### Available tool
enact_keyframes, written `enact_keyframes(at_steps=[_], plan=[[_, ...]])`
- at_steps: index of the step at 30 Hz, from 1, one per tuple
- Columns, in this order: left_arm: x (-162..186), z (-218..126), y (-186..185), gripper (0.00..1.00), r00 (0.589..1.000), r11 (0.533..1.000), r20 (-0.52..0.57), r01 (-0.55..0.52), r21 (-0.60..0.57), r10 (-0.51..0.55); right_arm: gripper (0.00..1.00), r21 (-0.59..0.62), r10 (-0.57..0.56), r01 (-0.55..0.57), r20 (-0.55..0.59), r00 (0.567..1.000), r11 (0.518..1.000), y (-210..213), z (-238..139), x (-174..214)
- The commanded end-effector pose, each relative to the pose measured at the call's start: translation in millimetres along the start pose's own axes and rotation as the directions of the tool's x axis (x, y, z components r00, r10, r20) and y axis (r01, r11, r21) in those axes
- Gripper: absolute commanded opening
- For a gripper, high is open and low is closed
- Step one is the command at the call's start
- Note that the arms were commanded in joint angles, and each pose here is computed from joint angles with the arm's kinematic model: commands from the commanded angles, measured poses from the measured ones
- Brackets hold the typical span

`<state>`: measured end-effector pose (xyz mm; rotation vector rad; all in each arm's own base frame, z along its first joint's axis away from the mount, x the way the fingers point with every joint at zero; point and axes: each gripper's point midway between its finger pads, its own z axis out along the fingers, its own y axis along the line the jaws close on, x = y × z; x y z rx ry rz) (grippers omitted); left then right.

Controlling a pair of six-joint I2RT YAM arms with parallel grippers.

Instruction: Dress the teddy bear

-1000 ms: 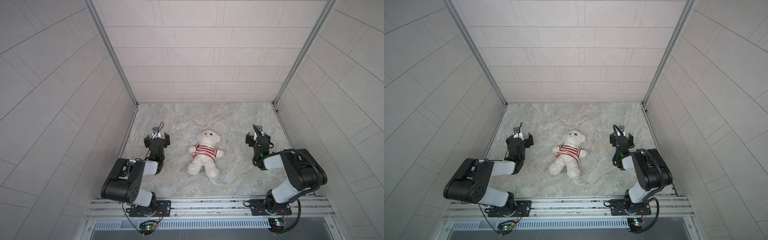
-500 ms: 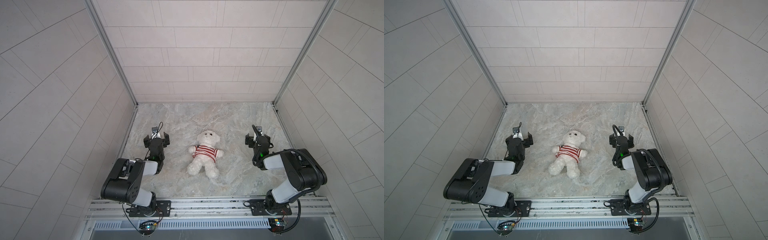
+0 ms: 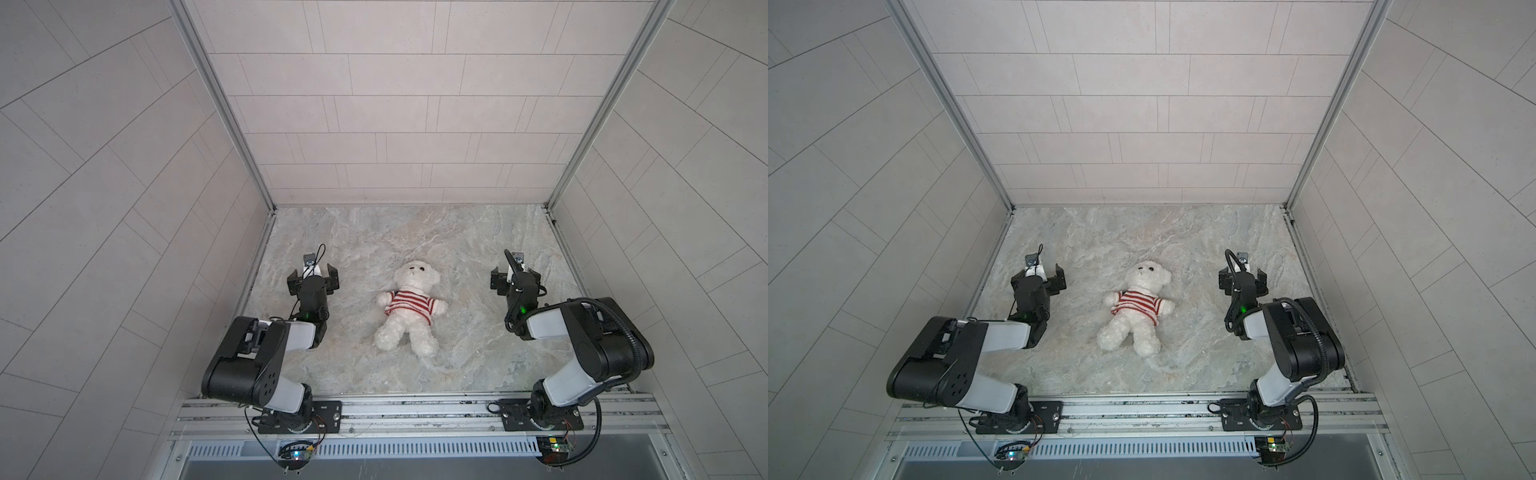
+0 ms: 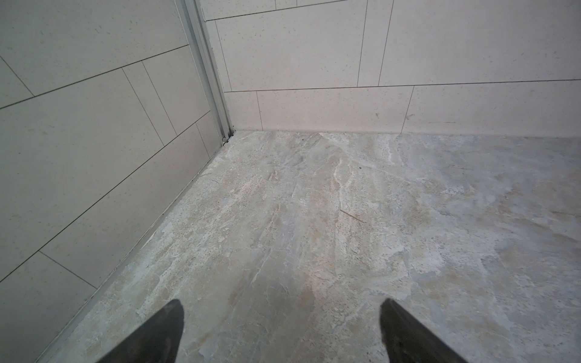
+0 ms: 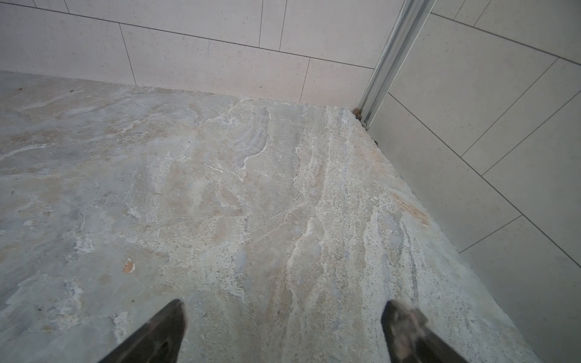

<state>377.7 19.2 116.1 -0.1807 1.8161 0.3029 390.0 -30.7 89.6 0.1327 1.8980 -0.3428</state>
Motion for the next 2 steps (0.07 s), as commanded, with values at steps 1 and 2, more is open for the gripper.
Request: enact_keyframes(at_steps=[1,2], plan=[[-11.4,1.9,3.7,1.0,0.999,1.0,0.032,0.024,-0.018,-0.024,1.0,0.01,0.007,-0.007,0.003,1.0,1.0,-2.8,0.0,-1.5],[-11.3,1.7,3.6,1.0,0.999,1.0,0.032,0.024,-0.018,-0.024,1.0,0.01,0.007,-0.007,0.004,1.0,1.0,-2.9,-0.1,-1.9]])
